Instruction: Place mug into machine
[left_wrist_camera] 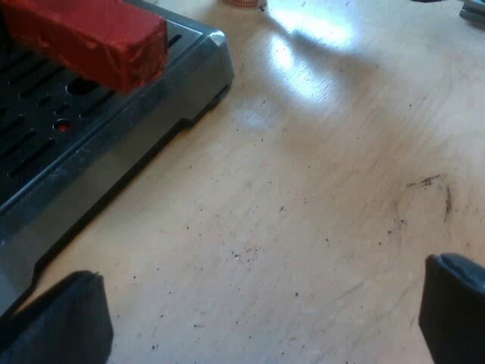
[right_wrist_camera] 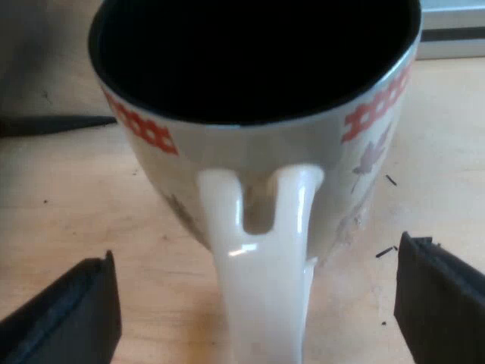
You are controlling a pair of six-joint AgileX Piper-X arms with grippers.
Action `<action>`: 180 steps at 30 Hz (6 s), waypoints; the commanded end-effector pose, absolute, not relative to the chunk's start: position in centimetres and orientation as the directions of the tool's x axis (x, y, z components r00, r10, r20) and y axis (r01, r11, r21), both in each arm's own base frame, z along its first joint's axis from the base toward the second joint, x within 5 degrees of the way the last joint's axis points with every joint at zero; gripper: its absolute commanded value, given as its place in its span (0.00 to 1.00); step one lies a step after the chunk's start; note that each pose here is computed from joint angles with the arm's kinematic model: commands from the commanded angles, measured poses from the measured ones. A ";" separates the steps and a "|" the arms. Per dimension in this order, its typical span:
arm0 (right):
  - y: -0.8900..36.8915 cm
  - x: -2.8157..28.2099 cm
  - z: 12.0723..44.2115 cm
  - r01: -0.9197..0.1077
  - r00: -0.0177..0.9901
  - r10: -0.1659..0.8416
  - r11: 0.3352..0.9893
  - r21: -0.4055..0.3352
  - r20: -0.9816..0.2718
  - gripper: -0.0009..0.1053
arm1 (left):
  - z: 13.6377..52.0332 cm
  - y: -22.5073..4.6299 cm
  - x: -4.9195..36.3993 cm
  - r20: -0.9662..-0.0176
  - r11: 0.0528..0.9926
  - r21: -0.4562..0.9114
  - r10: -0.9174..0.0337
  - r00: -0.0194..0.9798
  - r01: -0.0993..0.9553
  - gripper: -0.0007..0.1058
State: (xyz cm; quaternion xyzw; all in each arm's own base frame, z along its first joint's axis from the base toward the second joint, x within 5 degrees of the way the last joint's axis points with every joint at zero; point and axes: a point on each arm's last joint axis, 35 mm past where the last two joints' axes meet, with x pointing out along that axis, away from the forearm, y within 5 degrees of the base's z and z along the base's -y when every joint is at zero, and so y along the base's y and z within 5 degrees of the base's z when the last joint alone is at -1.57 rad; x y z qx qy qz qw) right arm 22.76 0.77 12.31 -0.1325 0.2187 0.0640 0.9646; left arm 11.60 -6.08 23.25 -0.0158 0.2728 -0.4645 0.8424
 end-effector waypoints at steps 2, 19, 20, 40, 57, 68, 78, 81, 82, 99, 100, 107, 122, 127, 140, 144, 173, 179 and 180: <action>0.7 23.5 12.7 -0.176 0.910 0.063 0.954 -0.244 -0.410 0.67 | 23.4 -6.1 11.6 -0.437 0.568 -0.281 -0.793 0.424 0.773 0.79; 0.7 24.8 12.4 -0.176 0.906 0.058 0.952 -0.249 -0.419 0.48 | 23.4 -6.1 11.6 -0.437 0.568 -0.279 -0.793 0.424 0.774 0.79; 0.7 24.8 12.4 -0.172 0.906 0.051 0.952 -0.255 -0.420 0.41 | 23.4 -6.1 11.6 -0.437 0.568 -0.279 -0.793 0.424 0.775 0.79; 0.7 24.0 15.9 -0.166 0.943 0.036 0.913 -0.372 -0.332 0.01 | 23.4 -6.1 11.6 -0.437 0.560 -0.248 -0.793 0.424 0.791 0.79; 1.1 17.2 22.5 -0.308 0.925 0.198 0.889 -0.338 -0.323 0.01 | 23.7 -6.2 11.8 -0.414 0.551 -0.205 -0.798 0.438 0.809 0.79; 2.9 12.2 25.1 -0.535 0.835 0.447 0.794 -0.288 -0.320 0.01 | 23.2 -6.2 12.3 -0.385 0.600 -0.137 -0.765 0.516 0.788 0.79; 7.1 12.3 25.4 -0.622 0.782 0.550 0.720 -0.308 -0.292 0.01 | 22.3 -6.1 12.7 -0.324 0.643 -0.084 -0.740 0.589 0.762 0.79; 8.7 12.7 24.5 -0.652 0.756 0.561 0.690 -0.315 -0.337 0.01 | 22.0 -6.1 12.7 -0.327 0.667 -0.150 -0.730 0.600 0.730 0.79; 9.4 12.9 24.3 -0.660 0.749 0.570 0.686 -0.307 -0.337 0.01 | 22.0 -6.1 12.7 -0.328 0.671 -0.159 -0.728 0.602 0.724 0.79; 14.7 18.7 20.3 -0.643 0.764 0.602 0.736 -0.212 -0.231 0.01 | 22.2 -6.1 12.8 -0.315 0.670 -0.152 -0.730 0.607 0.727 0.79; 15.0 19.0 20.1 -0.645 0.763 0.601 0.735 -0.211 -0.240 0.01 | 22.2 -6.1 12.8 -0.315 0.670 -0.152 -0.730 0.607 0.727 0.79; 17.2 21.8 19.8 -0.649 0.758 0.597 0.732 -0.210 -0.262 0.01 | 22.2 -6.1 12.8 -0.315 0.670 -0.152 -0.730 0.607 0.727 0.79; 20.1 25.4 18.4 -0.651 0.755 0.598 0.729 -0.210 -0.269 0.01 | 22.2 -6.1 12.8 -0.315 0.670 -0.152 -0.730 0.607 0.727 0.79; 20.4 25.5 18.4 -0.654 0.753 0.602 0.727 -0.210 -0.266 0.01 | 22.2 -6.1 12.8 -0.315 0.670 -0.152 -0.730 0.607 0.727 0.79; 21.5 24.5 18.4 -0.653 0.755 0.599 0.723 -0.225 -0.268 0.44 | 22.2 -6.1 12.8 -0.315 0.670 -0.152 -0.730 0.607 0.727 0.79; 21.5 24.6 18.4 -0.629 0.775 0.573 0.743 -0.231 -0.265 0.44 | 22.2 -6.1 12.8 -0.315 0.670 -0.152 -0.730 0.607 0.727 0.79; 26.0 25.8 17.0 -0.581 0.795 0.539 0.808 -0.097 -0.277 0.44 | 22.2 -6.1 12.8 -0.315 0.670 -0.152 -0.730 0.607 0.727 0.79; 26.7 26.4 17.0 -0.604 0.777 0.566 0.794 -0.072 -0.276 0.44 | 22.2 -6.1 12.8 -0.315 0.670 -0.152 -0.730 0.607 0.727 0.79; 26.9 26.4 17.0 -0.609 0.773 0.572 0.790 -0.070 -0.275 0.44 | 22.2 -6.1 12.8 -0.315 0.670 -0.152 -0.730 0.607 0.727 0.79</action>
